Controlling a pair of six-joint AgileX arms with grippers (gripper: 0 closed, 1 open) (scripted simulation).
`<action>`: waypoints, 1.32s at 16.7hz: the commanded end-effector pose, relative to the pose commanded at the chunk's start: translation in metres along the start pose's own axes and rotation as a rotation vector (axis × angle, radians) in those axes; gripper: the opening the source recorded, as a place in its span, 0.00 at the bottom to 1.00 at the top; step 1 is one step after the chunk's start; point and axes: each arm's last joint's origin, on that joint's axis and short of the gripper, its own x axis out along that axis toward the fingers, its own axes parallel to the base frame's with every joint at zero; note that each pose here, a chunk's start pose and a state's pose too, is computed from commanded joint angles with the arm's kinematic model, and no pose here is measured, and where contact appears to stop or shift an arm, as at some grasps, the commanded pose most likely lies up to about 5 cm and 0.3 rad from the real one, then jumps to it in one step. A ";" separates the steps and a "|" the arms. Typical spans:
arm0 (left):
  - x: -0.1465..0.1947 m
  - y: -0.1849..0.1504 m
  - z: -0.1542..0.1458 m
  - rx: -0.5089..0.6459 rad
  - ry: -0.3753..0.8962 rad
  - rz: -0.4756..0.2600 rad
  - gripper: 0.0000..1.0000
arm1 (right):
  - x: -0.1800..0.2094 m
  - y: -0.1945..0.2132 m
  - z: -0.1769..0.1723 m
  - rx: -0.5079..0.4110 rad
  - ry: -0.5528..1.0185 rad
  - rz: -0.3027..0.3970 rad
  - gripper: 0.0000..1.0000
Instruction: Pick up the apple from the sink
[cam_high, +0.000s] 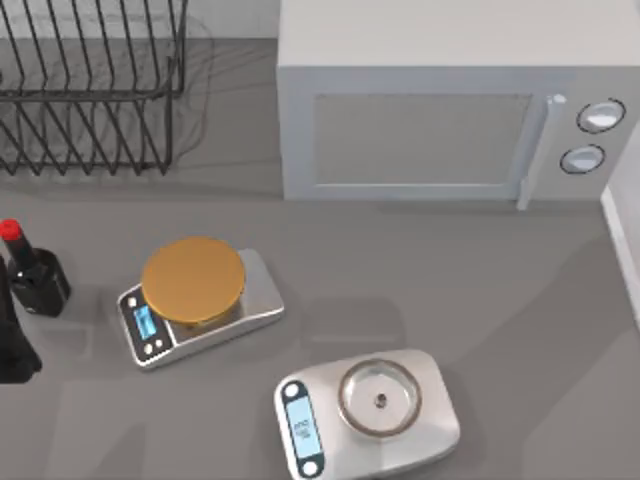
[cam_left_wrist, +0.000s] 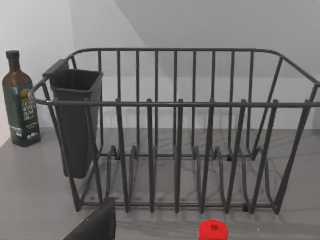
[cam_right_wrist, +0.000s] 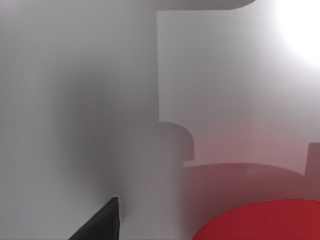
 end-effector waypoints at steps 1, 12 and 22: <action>0.000 0.000 0.000 0.000 0.000 0.000 1.00 | 0.000 0.000 0.000 0.000 0.000 0.000 0.62; 0.000 0.000 0.000 0.000 0.000 0.000 1.00 | 0.000 0.000 0.000 0.000 0.000 0.000 0.00; 0.000 0.000 0.000 0.000 0.000 0.000 1.00 | -0.049 -0.004 0.017 0.005 -0.064 -0.002 0.00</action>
